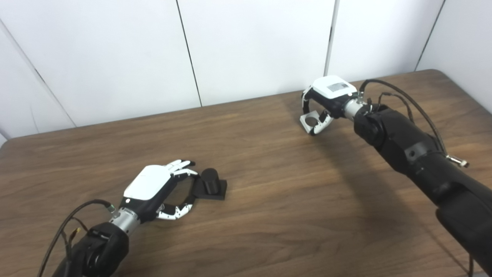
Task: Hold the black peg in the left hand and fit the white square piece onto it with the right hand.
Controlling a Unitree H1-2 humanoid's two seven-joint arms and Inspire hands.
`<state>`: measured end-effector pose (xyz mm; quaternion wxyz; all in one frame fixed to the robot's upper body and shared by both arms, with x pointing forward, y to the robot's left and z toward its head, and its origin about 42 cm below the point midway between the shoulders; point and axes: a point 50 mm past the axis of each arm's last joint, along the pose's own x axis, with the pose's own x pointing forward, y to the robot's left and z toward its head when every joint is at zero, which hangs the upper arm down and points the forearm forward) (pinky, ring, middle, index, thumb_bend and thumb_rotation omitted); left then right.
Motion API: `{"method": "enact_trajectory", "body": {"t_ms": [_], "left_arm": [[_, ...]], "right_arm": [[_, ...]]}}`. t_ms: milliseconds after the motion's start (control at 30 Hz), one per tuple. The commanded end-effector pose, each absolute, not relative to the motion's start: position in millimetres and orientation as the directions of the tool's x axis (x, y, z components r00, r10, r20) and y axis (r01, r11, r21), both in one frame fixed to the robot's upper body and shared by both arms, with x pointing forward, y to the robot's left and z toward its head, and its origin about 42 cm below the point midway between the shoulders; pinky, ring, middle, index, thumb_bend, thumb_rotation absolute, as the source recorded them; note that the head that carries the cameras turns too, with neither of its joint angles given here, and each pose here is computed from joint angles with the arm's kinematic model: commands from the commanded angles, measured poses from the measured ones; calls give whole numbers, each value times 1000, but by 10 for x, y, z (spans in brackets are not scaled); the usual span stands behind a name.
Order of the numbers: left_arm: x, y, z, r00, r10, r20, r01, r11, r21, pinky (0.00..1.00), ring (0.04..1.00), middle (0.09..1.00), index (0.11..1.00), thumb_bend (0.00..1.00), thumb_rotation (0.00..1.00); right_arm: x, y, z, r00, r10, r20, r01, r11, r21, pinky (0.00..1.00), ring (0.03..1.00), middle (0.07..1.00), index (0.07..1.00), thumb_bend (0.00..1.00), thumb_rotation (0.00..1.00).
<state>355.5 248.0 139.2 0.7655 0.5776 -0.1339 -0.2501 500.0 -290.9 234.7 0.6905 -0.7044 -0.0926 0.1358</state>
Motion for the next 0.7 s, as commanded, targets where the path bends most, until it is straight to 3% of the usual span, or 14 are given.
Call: {"method": "enact_trajectory", "body": {"t_ms": [0,133,467,667], "left_arm": [[3407,2599,1100,836,-490,-246,343,117,932,809,927,916,706,765,287],[3405,2521,1106,835,-492,-248,346,119,931,804,924,919,708,760,283],[3398,2365,1134,835,-487,-257,351,110,930,813,929,914,710,763,281],[3404,2342,1150,834,-481,-270,361,107,926,819,938,921,716,750,291]], "right_arm": [[5067,-2847,2906,920,383,77,94,-26,-995,910,907,818,484,520,141],[4987,-2766,3085,877,458,149,172,-9,-985,844,884,803,483,522,141],[4653,-2439,3423,783,577,232,251,47,-967,913,908,810,483,523,141],[4428,-2159,3541,723,644,251,243,104,-964,960,942,828,482,519,144]]}}
